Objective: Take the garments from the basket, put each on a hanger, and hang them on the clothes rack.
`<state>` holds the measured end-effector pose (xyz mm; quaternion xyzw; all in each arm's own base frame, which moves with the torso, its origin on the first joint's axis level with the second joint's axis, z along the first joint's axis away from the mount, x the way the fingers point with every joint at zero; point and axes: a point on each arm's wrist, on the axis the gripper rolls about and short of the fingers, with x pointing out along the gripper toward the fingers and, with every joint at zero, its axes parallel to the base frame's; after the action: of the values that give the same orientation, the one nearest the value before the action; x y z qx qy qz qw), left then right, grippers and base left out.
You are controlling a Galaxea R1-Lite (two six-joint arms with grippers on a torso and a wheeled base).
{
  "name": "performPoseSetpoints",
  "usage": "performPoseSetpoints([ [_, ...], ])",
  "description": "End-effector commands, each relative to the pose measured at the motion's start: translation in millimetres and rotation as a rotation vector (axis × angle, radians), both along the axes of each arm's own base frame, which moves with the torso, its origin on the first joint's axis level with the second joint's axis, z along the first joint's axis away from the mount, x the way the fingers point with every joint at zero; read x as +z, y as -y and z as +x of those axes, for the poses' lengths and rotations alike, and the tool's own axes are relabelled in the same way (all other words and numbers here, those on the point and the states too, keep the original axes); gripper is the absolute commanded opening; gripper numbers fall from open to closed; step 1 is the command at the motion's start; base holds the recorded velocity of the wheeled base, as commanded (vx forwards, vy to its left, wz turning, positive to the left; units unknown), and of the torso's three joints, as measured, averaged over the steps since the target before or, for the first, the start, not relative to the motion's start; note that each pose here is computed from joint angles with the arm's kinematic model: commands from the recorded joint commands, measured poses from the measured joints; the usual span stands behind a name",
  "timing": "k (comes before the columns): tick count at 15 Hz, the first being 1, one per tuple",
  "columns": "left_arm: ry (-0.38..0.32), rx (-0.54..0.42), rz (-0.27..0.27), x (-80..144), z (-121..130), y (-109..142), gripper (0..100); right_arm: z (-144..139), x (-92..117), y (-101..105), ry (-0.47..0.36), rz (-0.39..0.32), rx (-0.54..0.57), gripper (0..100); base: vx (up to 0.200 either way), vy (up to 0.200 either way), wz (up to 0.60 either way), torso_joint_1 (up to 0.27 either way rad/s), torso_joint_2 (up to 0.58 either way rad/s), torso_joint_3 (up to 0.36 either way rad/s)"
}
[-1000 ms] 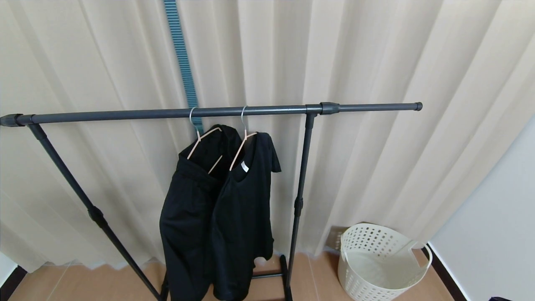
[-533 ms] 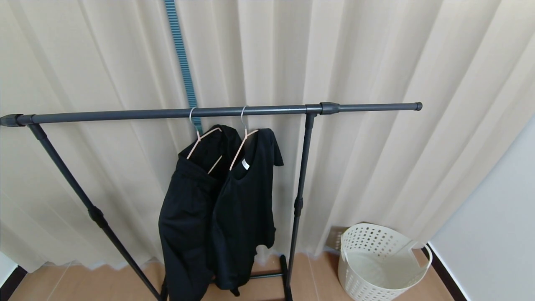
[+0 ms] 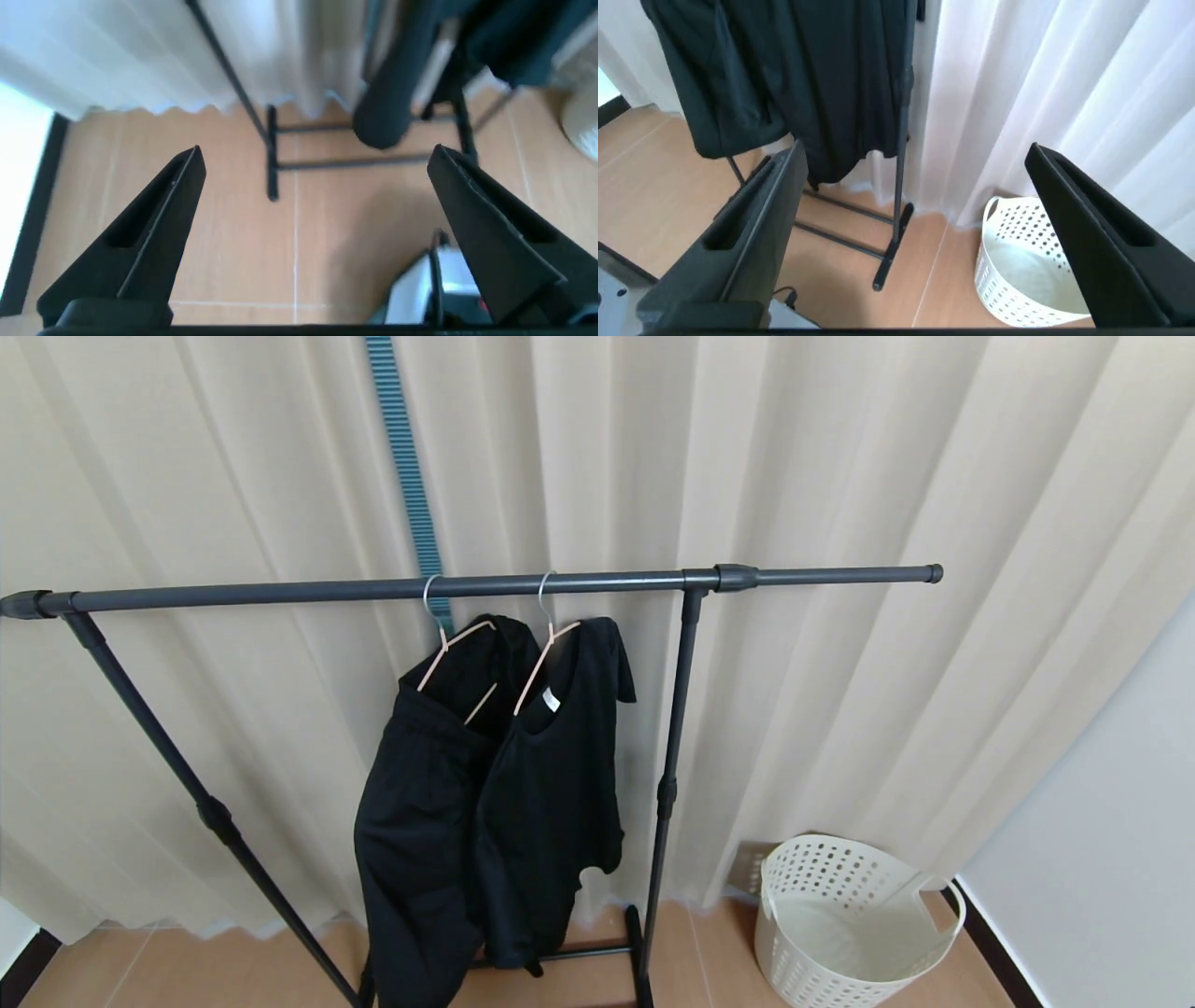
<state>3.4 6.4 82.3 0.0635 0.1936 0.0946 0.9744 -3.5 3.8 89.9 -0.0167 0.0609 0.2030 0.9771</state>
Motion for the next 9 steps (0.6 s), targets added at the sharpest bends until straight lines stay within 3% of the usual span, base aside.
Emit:
performPoseSetpoints([
  [1,0.208,0.060,0.003,-1.1,-17.8,-0.7,100,-2.2,-0.1,0.3,0.025,0.005,-0.022,100,0.000,0.000,0.00,0.000,0.00,0.000],
  [3,0.318,0.074,0.001,-3.2,-26.8,-0.5,100,-4.1,-0.2,0.4,0.049,0.007,-0.064,100,0.000,0.000,0.00,0.000,0.00,0.000],
  [4,0.318,0.074,0.001,-3.2,-26.8,-0.5,100,-4.1,-0.2,0.4,0.049,0.007,-0.064,100,0.000,0.000,0.00,0.000,0.00,0.000],
  [5,0.361,0.020,-0.045,-4.4,-29.0,1.0,100,-6.5,-0.5,0.3,0.078,0.010,-0.114,100,0.000,0.000,0.00,0.000,0.00,0.000],
  [7,0.357,-0.092,-0.129,-7.0,-27.8,3.9,100,-10.8,-1.1,-0.2,0.132,0.002,-0.173,100,0.000,0.000,0.00,0.000,0.00,0.000],
  [9,0.353,-0.123,-0.134,-7.1,-27.8,4.6,100,-14.3,-1.1,-1.0,0.187,-0.016,-0.231,100,0.000,0.000,0.00,0.000,0.00,0.000],
])
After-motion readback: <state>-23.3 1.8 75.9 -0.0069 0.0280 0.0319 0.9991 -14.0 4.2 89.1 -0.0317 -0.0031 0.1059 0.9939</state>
